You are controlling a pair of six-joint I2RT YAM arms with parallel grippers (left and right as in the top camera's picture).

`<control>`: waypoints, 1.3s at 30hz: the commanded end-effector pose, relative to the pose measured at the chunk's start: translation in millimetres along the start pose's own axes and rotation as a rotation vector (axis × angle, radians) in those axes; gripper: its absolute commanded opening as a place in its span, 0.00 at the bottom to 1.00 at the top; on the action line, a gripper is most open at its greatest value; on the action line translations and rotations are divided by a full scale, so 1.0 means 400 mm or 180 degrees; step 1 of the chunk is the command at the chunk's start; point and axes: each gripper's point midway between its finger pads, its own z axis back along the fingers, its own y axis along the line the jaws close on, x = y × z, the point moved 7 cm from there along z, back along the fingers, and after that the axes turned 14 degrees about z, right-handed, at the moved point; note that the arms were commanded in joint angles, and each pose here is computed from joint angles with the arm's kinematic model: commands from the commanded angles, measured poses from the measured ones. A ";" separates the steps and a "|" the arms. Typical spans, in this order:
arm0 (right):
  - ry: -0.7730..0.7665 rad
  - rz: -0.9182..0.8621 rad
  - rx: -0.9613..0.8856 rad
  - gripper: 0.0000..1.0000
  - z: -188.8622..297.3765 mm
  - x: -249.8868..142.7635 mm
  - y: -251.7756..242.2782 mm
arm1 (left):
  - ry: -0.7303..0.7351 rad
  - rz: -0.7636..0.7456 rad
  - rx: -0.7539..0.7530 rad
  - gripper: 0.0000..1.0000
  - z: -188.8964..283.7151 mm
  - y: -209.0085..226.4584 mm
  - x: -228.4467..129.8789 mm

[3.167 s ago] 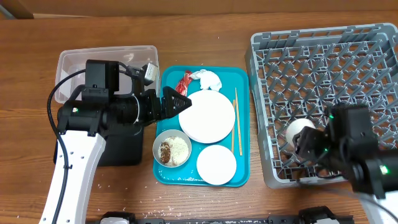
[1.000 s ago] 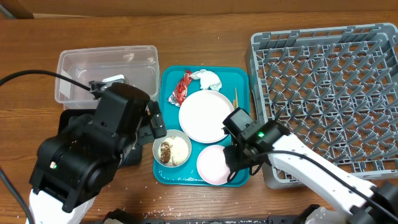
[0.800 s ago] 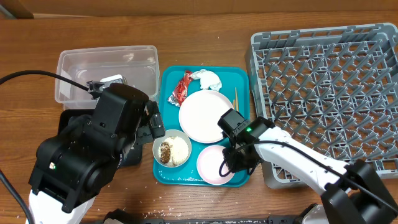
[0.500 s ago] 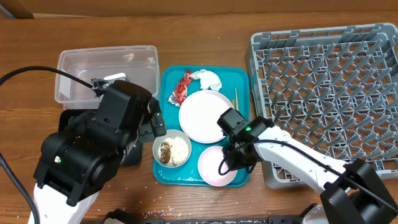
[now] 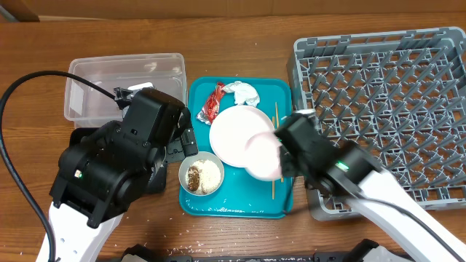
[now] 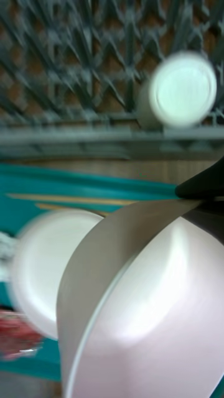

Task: Sort waste into correct bins and load items into the dishwasher
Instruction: 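Carry the pink-rimmed bowl into the dish rack and release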

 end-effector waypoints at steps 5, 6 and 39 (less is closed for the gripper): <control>-0.1608 -0.1411 -0.2175 0.04 0.218 0.040 -0.275 | -0.0078 -0.0021 0.0027 1.00 0.004 0.001 0.013; -0.1613 -0.1528 -0.2292 0.04 0.216 0.043 -0.298 | -0.0078 -0.0021 0.0027 1.00 0.004 0.001 0.013; 0.0255 -0.1131 -0.3566 0.04 -0.257 0.075 -0.543 | -0.0078 -0.0021 0.0027 1.00 0.004 0.001 0.013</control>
